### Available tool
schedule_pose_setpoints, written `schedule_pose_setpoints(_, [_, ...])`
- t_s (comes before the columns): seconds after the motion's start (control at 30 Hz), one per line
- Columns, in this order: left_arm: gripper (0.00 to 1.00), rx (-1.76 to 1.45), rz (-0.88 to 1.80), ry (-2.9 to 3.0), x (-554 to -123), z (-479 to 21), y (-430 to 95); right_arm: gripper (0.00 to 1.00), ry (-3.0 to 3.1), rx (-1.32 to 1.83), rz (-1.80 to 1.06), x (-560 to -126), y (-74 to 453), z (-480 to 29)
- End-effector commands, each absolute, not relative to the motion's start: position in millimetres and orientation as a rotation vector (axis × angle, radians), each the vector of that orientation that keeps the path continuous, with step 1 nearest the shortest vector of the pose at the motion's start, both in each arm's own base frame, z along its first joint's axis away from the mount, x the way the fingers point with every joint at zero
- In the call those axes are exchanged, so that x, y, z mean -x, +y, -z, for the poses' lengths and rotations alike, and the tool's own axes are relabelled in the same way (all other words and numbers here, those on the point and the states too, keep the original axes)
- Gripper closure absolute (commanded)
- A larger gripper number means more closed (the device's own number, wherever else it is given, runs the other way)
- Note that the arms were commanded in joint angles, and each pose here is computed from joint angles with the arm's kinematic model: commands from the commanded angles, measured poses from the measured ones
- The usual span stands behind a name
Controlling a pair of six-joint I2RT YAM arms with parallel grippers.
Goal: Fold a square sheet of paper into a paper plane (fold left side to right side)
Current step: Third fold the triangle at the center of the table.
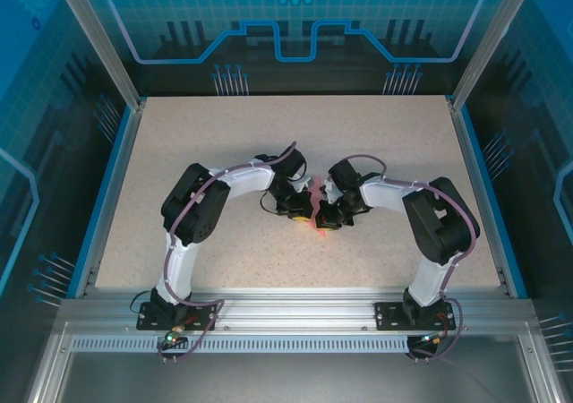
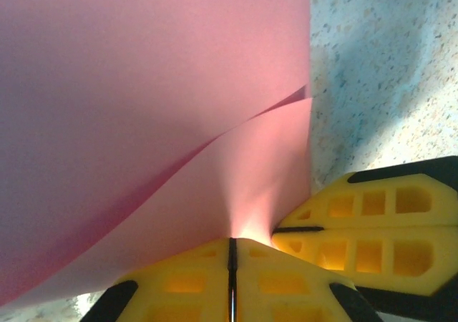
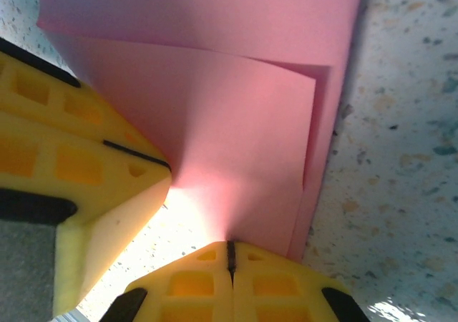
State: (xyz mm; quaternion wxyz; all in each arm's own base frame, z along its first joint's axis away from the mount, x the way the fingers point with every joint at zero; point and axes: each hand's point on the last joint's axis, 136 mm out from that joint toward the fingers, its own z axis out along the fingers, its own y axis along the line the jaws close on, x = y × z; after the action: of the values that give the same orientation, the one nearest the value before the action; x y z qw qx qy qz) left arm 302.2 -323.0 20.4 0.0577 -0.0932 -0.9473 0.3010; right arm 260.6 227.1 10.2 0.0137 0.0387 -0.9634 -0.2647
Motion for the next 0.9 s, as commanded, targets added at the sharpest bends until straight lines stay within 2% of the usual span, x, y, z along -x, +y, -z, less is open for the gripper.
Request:
schedule_pose_setpoints(0.0, [0.9,0.332,-0.854,-2.885,-301.1,-10.0,-319.7,1.0,-2.968,-0.073,0.553,-238.5,195.9,18.8])
schedule_pose_setpoints(0.33, [0.91,0.315,-0.713,-2.956,-307.0,11.9,-303.4,1.0,-2.967,-0.078,0.522,-236.9,192.1,19.7])
schedule_pose_setpoints(0.87, [0.92,0.29,-0.578,-3.056,-327.2,10.8,-257.7,1.0,-2.956,-0.07,0.495,-231.5,185.5,22.7])
